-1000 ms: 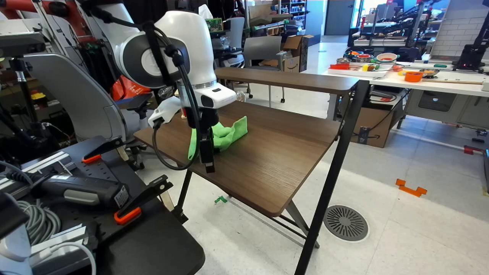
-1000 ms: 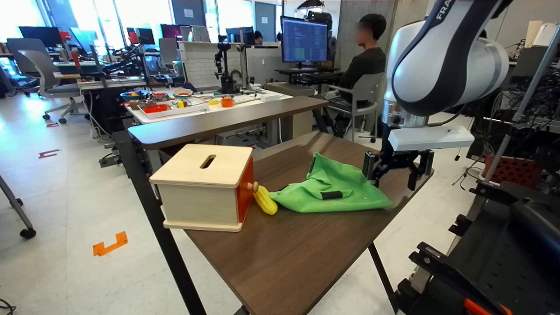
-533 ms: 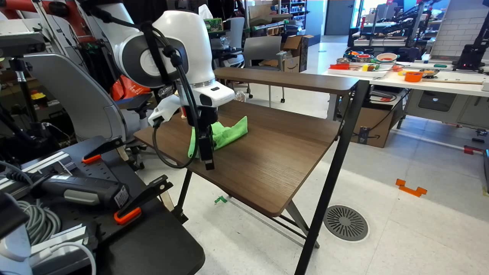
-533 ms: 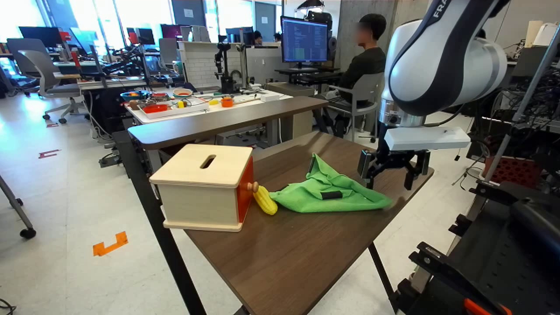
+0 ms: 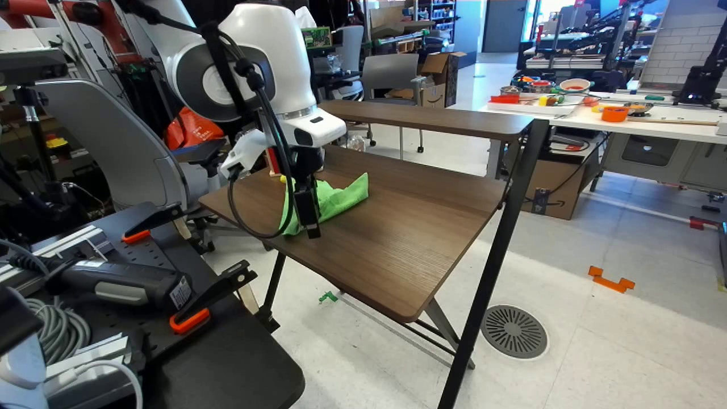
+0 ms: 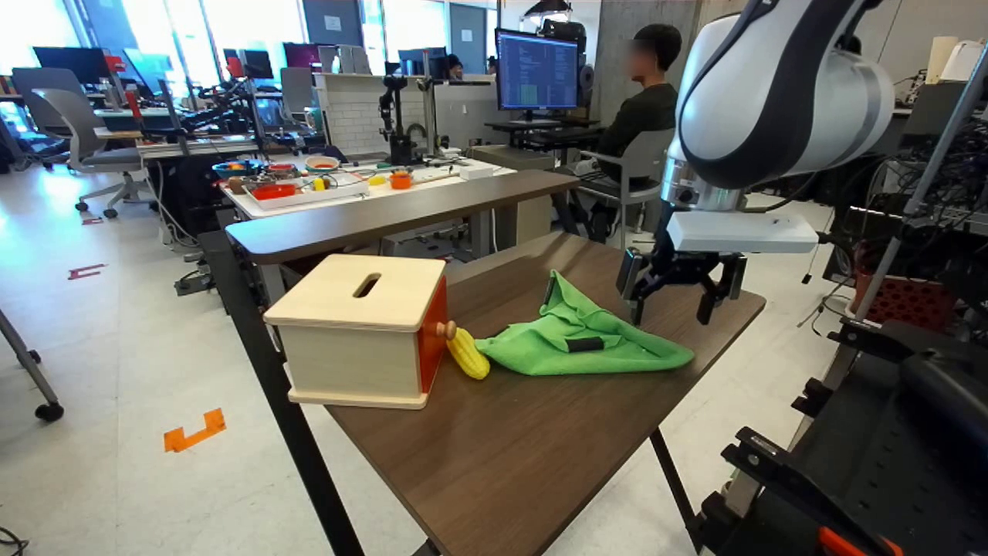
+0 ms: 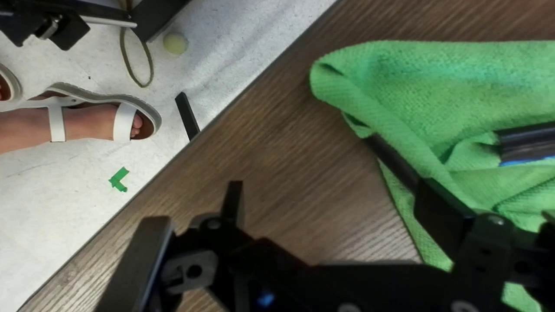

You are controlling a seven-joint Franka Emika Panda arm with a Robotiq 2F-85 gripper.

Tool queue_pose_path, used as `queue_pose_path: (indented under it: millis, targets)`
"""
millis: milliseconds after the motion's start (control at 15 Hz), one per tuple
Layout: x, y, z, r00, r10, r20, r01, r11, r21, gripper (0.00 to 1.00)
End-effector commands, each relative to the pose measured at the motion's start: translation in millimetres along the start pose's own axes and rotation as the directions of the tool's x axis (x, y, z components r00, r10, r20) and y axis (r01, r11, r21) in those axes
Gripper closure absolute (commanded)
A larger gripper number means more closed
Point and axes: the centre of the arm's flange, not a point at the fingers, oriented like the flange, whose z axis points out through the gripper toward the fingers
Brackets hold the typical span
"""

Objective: Fold the green towel in half from right to left.

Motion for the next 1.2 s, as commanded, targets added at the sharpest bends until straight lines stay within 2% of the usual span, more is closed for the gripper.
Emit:
queue_pose_path:
  millis: [0,667,733,800,867,933,1133]
  targets:
    - [-2.3,-3.8,-18.8,1.000,-0.002,-0.022,0.003,0.998,0.055,0.00]
    - [-7.1,-16.9,13.0,1.000,-0.013,0.007,0.013,1.000,0.018,0.00]
    - [-6.9,-17.3,15.8,1.000,-0.012,0.009,0.012,1.000,0.015,0.05]
    - [-6.7,-17.0,18.3,1.000,-0.015,0.011,0.015,1.000,0.010,0.28]
    - [-6.7,-16.5,19.9,1.000,-0.016,0.011,0.016,1.000,0.008,0.29]
    - [-6.0,-15.2,20.7,1.000,-0.016,0.014,0.016,1.000,0.006,0.35]
    - [-3.5,-8.8,22.4,1.000,-0.015,0.015,0.015,1.000,0.000,0.58]
